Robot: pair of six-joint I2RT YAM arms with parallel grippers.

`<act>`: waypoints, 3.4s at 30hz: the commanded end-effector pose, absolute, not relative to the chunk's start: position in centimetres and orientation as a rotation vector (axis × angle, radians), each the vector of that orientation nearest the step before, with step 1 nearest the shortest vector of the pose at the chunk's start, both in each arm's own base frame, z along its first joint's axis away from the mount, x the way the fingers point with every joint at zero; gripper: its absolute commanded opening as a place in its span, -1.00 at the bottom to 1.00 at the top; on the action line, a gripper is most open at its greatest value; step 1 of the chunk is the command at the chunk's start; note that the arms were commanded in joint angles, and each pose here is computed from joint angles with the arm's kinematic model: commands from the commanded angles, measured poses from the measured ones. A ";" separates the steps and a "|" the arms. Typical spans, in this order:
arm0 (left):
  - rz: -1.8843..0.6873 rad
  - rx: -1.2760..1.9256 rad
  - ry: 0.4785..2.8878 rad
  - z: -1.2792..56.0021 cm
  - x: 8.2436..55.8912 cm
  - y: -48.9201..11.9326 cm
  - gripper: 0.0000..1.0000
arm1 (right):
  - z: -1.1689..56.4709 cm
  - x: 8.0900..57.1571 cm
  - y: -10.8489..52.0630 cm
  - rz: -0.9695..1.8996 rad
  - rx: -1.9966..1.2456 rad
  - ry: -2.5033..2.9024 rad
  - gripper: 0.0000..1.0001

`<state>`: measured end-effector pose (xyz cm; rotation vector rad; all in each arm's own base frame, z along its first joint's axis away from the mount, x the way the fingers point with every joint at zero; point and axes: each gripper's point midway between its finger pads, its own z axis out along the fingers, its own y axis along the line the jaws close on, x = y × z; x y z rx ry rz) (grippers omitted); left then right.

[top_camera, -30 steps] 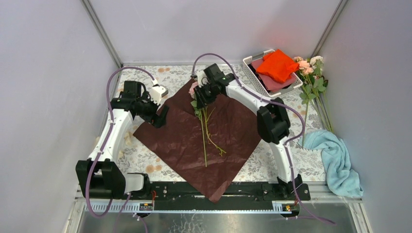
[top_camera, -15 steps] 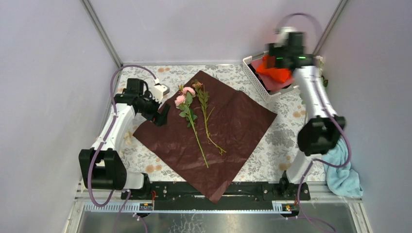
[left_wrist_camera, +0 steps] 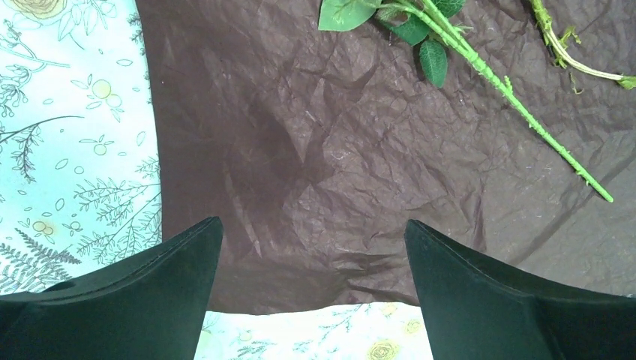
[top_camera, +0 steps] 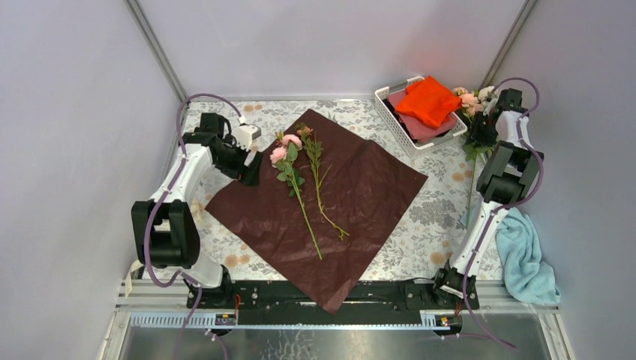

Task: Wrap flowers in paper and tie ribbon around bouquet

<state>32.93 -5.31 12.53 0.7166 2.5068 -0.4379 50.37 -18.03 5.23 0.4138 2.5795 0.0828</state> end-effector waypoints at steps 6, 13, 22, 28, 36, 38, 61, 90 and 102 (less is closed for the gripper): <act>-0.485 0.688 2.563 11.1 33.1 -5.2 0.97 | 8.3 53.5 -18.4 0.045 0.113 2.427 -0.16; -0.551 0.675 2.596 10.3 32.1 -4.9 0.97 | 5.3 54.2 -19.1 0.022 0.072 2.452 -0.14; -0.615 0.634 2.591 10.6 31.7 -4.3 0.97 | 1.9 54.8 -18.7 0.087 0.102 2.503 -0.30; -0.637 0.621 2.602 10.5 31.5 -4.4 0.97 | 6.4 55.4 -19.5 0.020 0.099 2.443 -0.78; -0.659 0.610 2.590 11.0 31.8 -4.5 0.97 | 19.4 55.0 -21.1 -0.164 0.158 2.235 -1.00; -0.669 0.610 2.584 11.3 31.8 -4.7 0.97 | 22.3 54.3 -21.2 -0.193 0.203 2.186 -1.00; -0.586 0.626 2.432 16.1 31.3 -4.7 0.97 | 40.0 41.3 17.4 0.865 0.192 1.799 -1.00; -0.484 0.571 2.481 14.6 31.5 -2.8 0.97 | 20.5 43.2 21.7 0.048 -0.348 2.280 0.67; -0.469 0.546 2.523 13.7 31.7 -2.3 0.97 | 8.7 45.1 -13.1 -0.097 0.746 2.538 0.30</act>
